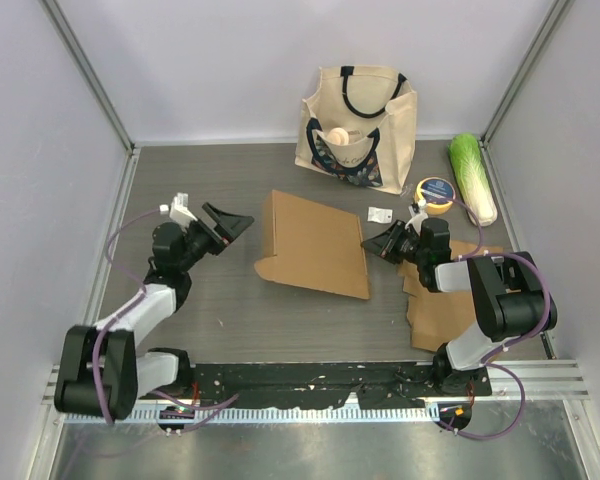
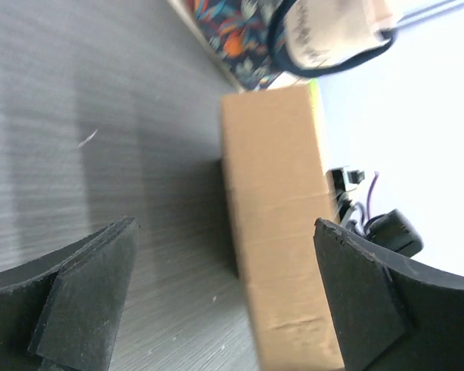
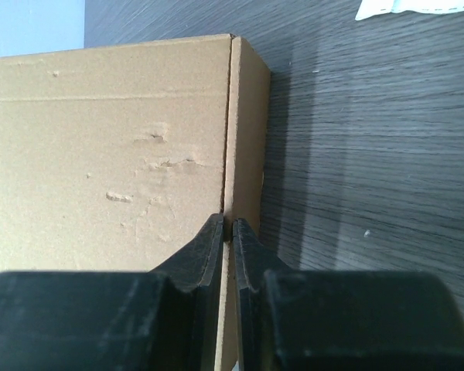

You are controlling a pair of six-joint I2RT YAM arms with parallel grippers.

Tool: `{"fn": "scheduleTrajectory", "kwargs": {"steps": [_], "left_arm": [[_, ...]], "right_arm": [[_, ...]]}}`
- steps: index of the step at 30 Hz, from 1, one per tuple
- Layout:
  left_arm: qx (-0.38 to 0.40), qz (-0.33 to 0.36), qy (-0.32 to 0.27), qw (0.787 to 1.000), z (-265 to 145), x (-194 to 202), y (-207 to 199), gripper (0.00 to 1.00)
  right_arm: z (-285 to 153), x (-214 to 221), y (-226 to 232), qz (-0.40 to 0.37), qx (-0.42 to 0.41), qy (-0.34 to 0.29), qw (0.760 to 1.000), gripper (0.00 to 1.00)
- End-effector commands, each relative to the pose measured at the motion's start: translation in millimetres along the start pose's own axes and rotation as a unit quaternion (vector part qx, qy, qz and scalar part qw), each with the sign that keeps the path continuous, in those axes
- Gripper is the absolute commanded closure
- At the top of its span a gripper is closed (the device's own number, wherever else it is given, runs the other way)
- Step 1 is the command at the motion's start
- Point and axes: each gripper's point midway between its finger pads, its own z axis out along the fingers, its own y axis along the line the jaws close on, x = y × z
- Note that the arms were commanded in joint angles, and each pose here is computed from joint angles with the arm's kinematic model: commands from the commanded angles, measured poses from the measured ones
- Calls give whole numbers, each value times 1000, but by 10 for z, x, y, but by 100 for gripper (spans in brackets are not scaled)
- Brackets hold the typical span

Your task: Fold the paper box

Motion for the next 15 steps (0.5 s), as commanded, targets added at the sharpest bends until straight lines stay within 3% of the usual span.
{"fn": "scheduleTrajectory", "kwargs": {"steps": [1, 5, 6, 9, 15], "left_arm": [[-7, 22, -63, 998, -115, -337, -251, 0], [15, 42, -28, 999, -59, -348, -448, 0], [-2, 29, 14, 999, 2, -216, -337, 0], [-17, 41, 58, 997, 122, -98, -257, 0], [65, 72, 98, 990, 277, 168, -518, 0]], "right_arm": [[-14, 152, -138, 7, 23, 20, 1000, 86], [-10, 140, -127, 6, 21, 20, 1000, 86], [-10, 140, -127, 6, 21, 20, 1000, 86], [-14, 139, -124, 5, 20, 19, 1000, 86], [-22, 132, -133, 1, 24, 17, 1000, 87]]}}
